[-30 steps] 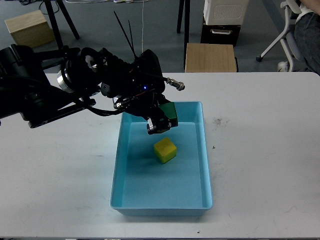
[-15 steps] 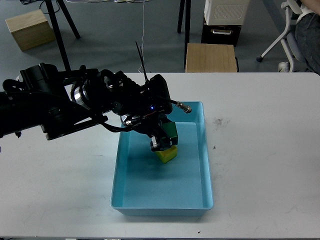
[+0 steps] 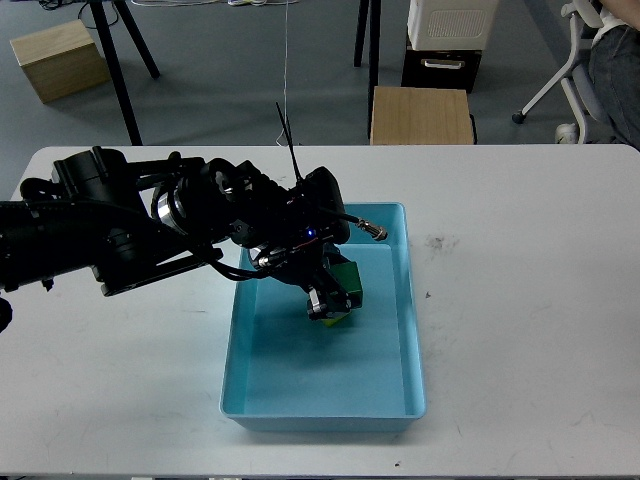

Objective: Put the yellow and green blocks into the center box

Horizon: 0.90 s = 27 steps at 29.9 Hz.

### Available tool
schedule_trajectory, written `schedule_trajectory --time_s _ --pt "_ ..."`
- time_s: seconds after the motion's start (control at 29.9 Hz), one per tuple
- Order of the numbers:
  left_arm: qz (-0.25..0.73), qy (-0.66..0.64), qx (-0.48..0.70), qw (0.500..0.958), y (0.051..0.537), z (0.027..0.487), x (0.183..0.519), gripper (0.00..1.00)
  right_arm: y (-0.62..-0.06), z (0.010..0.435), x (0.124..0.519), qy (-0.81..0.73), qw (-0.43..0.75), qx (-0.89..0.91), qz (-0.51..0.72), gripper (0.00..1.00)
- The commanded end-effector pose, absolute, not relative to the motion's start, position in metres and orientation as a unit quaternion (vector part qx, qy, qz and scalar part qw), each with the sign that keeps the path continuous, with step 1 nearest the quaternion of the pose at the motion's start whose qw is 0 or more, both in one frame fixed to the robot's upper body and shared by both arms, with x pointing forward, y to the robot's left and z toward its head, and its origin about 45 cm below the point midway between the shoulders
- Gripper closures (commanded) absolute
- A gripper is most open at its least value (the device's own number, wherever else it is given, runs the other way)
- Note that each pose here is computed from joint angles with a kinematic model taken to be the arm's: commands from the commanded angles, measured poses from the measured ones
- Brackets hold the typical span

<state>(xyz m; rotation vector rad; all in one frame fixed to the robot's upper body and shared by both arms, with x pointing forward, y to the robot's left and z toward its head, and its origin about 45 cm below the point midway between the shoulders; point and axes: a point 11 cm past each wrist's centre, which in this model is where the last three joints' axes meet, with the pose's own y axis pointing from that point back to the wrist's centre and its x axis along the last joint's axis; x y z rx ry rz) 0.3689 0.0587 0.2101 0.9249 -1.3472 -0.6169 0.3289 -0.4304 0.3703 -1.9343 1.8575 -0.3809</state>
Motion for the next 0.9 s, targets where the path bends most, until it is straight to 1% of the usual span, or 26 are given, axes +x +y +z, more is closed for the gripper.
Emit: schedule_trajectory --time_s 0.0,0.07,0.17,0.27,0.33,0.43,0.53,0.6,0.67,0.73,0.8,0.87 --pt "-0.263 -0.592 0.403 0.646 0.058 0.214 0.370 0.18 -0.430 0.370 0.329 0.670 0.215 -0.698 -0.137 0.01" --pt "-0.250 -0.590 0.395 0.658 0.055 0.219 0.372 0.08 -0.430 0.369 0.329 0.670 0.215 -0.697 -0.136 0.01" --pt "-0.210 -0.577 0.370 0.697 0.049 0.238 0.376 0.00 -0.429 0.370 0.329 0.669 0.217 -0.698 -0.136 0.01" --pt "-0.166 -0.557 0.342 0.739 0.055 0.262 0.381 0.00 -0.426 0.367 0.330 0.665 0.214 -0.703 -0.132 0.01" --pt "-0.140 -0.546 0.313 0.764 0.060 0.282 0.379 0.00 -0.421 0.364 0.331 0.658 0.210 -0.712 -0.126 0.01" --pt "-0.095 -0.527 0.269 0.800 0.067 0.310 0.379 0.00 -0.405 0.355 0.336 0.644 0.200 -0.730 -0.113 0.01" --pt "-0.053 -0.494 0.248 0.832 0.082 0.313 0.384 0.00 -0.386 0.351 0.344 0.624 0.191 -0.751 -0.105 0.01" --pt "0.014 -0.459 0.212 0.863 0.104 0.324 0.394 0.00 -0.366 0.347 0.351 0.604 0.188 -0.769 -0.097 0.01" --pt "0.075 -0.417 0.171 0.890 0.124 0.323 0.398 0.00 -0.347 0.347 0.358 0.583 0.184 -0.785 -0.094 0.01" --pt "0.125 -0.383 0.136 0.905 0.140 0.320 0.400 0.00 -0.328 0.344 0.367 0.566 0.185 -0.799 -0.087 0.01" --pt "0.197 -0.362 0.094 0.907 0.158 0.319 0.405 0.00 -0.303 0.340 0.378 0.549 0.199 -0.809 -0.070 0.01" --pt "0.265 -0.310 0.051 0.912 0.180 0.310 0.409 0.00 -0.280 0.335 0.389 0.538 0.214 -0.814 -0.050 0.01"
